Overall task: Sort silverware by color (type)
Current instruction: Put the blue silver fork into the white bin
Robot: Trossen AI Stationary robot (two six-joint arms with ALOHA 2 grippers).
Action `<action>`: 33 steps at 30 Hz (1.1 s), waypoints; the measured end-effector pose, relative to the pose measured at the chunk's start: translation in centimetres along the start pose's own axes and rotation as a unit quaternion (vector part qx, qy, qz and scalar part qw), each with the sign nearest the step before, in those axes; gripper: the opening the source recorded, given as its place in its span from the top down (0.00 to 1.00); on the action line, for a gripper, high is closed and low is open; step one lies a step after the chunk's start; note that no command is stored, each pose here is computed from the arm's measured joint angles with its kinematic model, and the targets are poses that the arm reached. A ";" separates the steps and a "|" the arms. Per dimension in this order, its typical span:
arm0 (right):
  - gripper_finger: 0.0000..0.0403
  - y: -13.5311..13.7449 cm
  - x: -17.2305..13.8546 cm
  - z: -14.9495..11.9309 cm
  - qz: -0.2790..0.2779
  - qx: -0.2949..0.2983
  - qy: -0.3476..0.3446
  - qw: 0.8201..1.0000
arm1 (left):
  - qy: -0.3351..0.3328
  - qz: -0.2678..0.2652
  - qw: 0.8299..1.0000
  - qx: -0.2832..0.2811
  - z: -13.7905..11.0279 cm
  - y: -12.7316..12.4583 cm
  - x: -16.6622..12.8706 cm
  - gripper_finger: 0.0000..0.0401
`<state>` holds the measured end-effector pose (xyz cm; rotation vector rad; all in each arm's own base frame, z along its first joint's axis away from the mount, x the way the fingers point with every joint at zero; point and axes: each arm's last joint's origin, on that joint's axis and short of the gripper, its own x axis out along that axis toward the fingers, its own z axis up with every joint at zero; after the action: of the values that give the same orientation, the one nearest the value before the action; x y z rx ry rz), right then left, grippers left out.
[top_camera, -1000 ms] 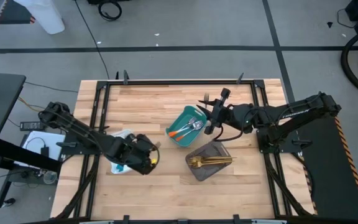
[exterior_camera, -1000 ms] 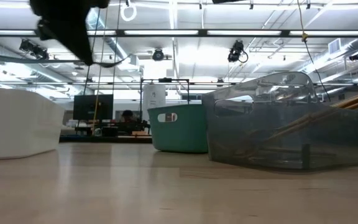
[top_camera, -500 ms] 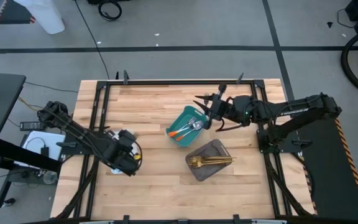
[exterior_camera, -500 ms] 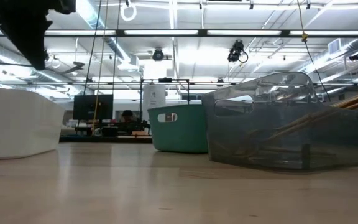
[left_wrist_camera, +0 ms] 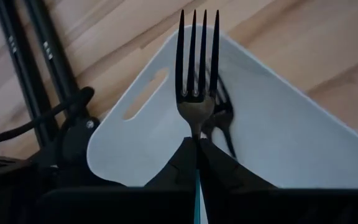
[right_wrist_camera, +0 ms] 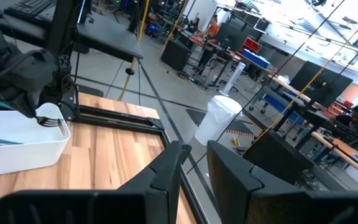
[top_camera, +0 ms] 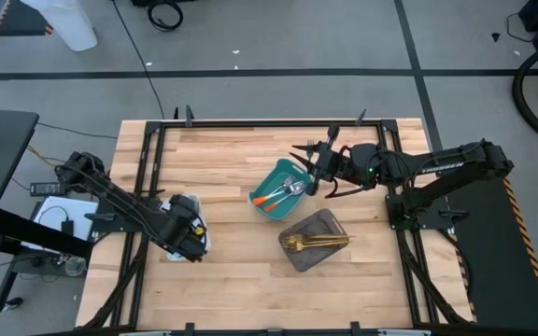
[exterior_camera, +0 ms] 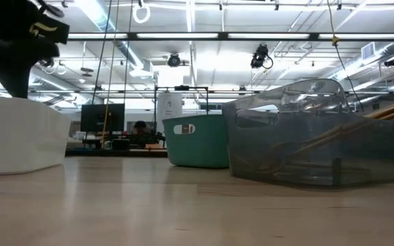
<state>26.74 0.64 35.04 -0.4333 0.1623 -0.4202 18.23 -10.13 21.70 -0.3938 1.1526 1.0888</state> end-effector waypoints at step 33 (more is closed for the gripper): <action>0.78 0.6 -0.3 0.1 0.014 -0.006 0.000 1.000 | 0.000 -0.044 0.997 -0.057 -0.4 -0.8 5.7 0.79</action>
<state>26.70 1.33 34.90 -0.4423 0.1712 -0.3923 18.71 -8.04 16.31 -0.5290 1.0659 1.0806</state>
